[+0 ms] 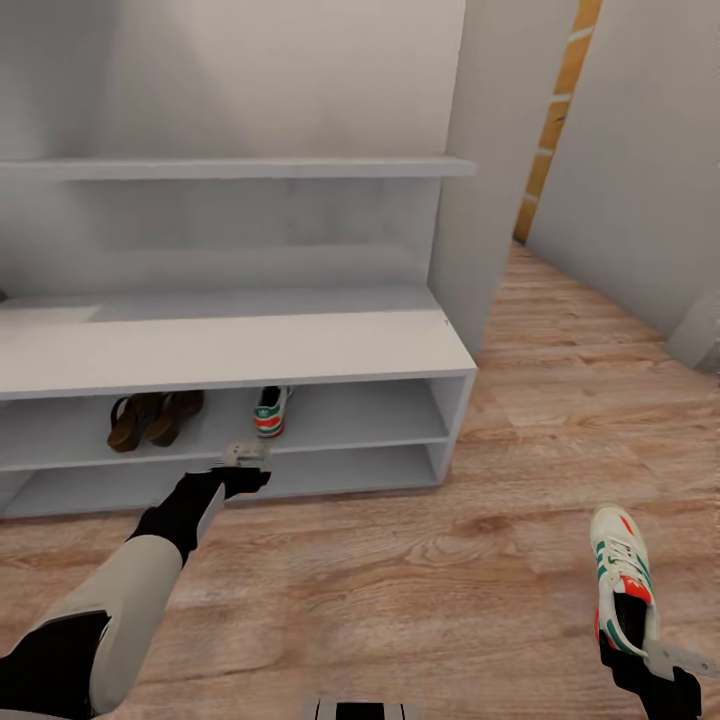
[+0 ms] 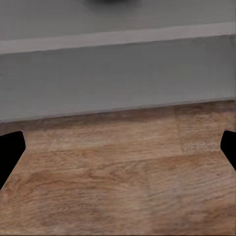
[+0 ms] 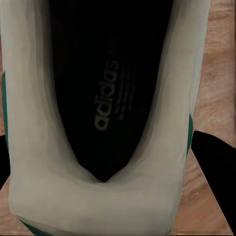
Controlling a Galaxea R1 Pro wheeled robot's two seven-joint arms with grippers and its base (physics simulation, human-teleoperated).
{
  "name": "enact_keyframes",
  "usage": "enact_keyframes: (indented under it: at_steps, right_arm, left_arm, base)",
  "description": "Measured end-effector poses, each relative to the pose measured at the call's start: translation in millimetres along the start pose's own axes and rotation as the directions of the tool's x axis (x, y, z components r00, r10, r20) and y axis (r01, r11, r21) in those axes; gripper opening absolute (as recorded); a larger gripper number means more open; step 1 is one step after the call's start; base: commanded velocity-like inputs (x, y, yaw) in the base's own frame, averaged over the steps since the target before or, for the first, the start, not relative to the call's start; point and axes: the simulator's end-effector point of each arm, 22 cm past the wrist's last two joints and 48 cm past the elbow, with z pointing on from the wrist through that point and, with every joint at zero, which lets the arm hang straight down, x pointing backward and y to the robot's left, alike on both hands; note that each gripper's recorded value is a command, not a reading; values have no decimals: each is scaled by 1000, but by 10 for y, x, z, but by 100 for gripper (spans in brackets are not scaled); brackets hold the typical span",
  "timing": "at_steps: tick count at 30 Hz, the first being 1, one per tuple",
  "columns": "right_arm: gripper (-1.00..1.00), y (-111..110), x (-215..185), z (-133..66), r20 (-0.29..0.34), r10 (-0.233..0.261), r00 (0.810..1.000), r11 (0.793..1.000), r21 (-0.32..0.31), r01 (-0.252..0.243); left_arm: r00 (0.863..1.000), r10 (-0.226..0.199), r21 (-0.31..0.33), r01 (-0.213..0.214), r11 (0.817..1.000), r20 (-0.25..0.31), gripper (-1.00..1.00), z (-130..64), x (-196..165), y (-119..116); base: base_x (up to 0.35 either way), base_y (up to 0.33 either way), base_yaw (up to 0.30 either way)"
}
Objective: Pick up the two gym shoes and the two sandals from the corridor floor and place them onto the hallstand (shoe rack) in the corridor, making sure they are on the rack and not on the floor. Arrange them so the two gym shoes are next to each other and the two sandals are next to each other.
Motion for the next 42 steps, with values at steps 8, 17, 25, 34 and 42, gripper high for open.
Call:
enact_keyframes:
  at_steps: [8,17,25,34,42]
  right_arm:
    - [-100,0,1,0,0,0,1000,1000,0,0]
    - [-100,24,6,-4,-1,0,1000,1000,-4,0]
    - [-100,84,92,-17,-19,3,1000,1000,-19,-4]
    - [-100,185,251,-49,-52,16,999,999,-38,-18]
    - [-100,232,273,-58,-56,21,998,999,-42,-24]
  left_arm:
    - [997,-78,56,78,995,1,100,18,772,-48]
    - [997,-67,293,73,953,-34,100,-291,2047,-387]
    - [992,-96,350,117,929,-76,100,-876,3109,183]
    - [993,-111,332,117,936,-36,100,-1276,3606,489]
    - [991,-130,317,137,939,-44,100,-1322,3698,549]
  base:
    - [-329,0,0]
    - [-162,0,0]
    - [-4,0,0]
    - [0,0,0]
    - [-107,110,0]
